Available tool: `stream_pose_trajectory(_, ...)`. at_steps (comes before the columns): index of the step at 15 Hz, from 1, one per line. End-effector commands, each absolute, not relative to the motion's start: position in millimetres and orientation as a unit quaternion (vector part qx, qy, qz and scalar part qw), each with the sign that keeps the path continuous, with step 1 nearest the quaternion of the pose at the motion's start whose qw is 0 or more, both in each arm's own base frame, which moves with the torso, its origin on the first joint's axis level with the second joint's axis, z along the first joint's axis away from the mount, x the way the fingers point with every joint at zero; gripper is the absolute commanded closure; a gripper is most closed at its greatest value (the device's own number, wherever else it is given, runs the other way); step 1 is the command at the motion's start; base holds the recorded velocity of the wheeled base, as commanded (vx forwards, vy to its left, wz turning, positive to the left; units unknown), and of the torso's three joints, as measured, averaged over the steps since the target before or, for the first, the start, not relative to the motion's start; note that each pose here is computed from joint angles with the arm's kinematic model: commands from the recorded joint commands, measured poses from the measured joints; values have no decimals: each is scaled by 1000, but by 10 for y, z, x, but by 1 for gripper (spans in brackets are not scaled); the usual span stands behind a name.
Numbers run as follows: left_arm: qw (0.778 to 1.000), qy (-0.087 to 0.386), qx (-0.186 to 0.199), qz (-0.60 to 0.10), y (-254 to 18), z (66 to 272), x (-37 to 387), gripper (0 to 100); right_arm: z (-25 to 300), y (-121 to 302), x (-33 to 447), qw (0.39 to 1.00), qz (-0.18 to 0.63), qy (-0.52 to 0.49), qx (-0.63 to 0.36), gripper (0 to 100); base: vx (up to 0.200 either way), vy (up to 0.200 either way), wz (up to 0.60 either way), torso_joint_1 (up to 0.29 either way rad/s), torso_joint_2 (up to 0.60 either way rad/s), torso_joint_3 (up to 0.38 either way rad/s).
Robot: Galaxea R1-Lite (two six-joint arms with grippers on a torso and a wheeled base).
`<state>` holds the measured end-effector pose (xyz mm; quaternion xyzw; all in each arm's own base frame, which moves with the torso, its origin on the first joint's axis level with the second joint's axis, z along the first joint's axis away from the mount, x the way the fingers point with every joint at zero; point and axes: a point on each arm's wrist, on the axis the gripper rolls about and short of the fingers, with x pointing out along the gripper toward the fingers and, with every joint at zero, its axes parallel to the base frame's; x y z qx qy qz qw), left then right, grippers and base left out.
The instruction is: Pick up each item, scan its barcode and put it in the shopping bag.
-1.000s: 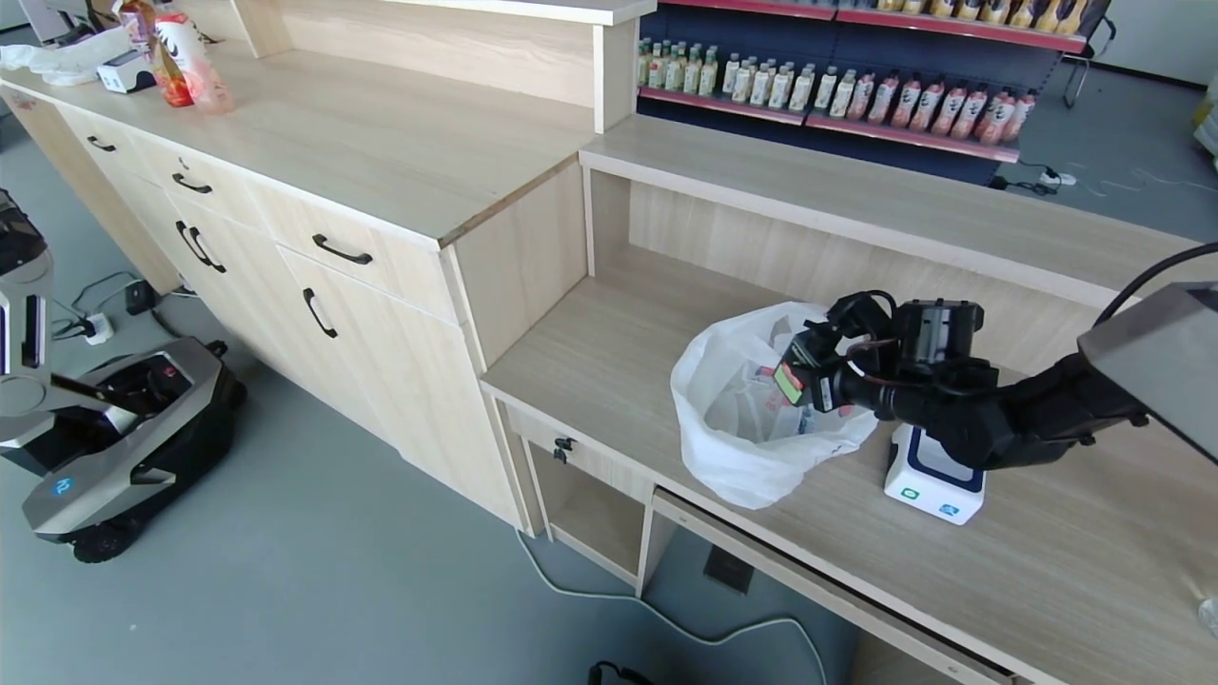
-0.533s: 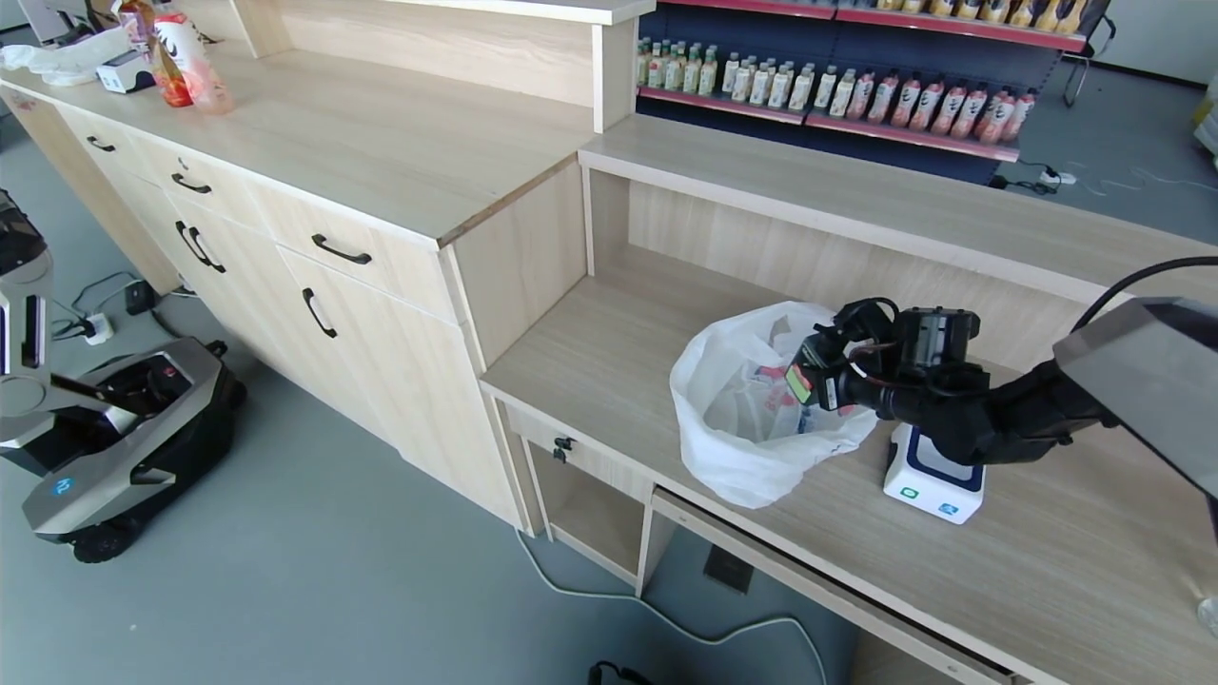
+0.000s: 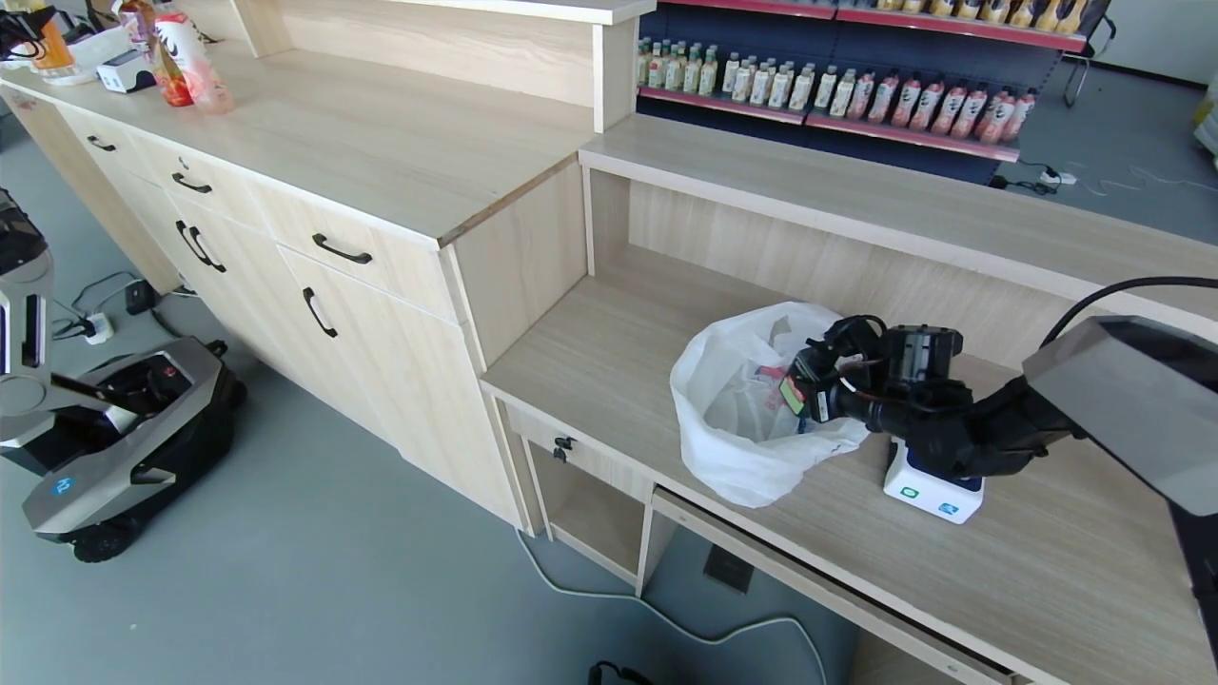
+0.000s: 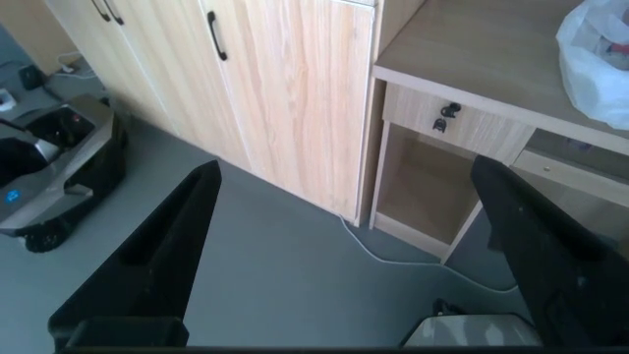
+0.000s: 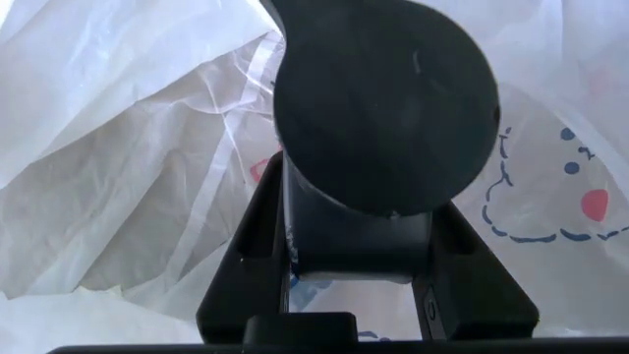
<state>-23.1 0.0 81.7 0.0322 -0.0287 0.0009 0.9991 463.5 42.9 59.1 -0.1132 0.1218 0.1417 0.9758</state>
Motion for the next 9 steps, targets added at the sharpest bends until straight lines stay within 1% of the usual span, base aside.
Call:
stream_pose_trajectory(1,999,-29,32,1,0,817,-231,0,515,438,4643,974,144,130,-113,100,0,0,0,0,0,0)
stream_pose_trajectory(4,999,-29,32,2,0,817,-231,0,512,453,4645,974,145,130,-113,100,0,0,0,0,0,0)
stream_pose_trajectory(5,999,-29,32,1,0,817,-231,0,529,452,4640,975,144,129,-112,0,0,0,0,0,0,0)
stream_pose_trajectory(6,999,-29,32,1,0,817,-231,0,547,445,4636,975,143,127,-111,0,0,0,0,0,0,0)
stream_pose_trajectory(7,999,-29,32,1,0,817,-231,0,661,450,4620,977,143,115,-111,0,0,0,0,0,0,0)
stream_pose_trajectory(8,999,-29,32,1,0,817,-231,0,859,481,4566,979,145,93,-113,0,0,0,0,0,0,0)
stream_pose_trajectory(9,999,-29,32,2,0,817,-231,0,1122,490,4440,980,146,70,-114,0,0,0,0,0,0,0)
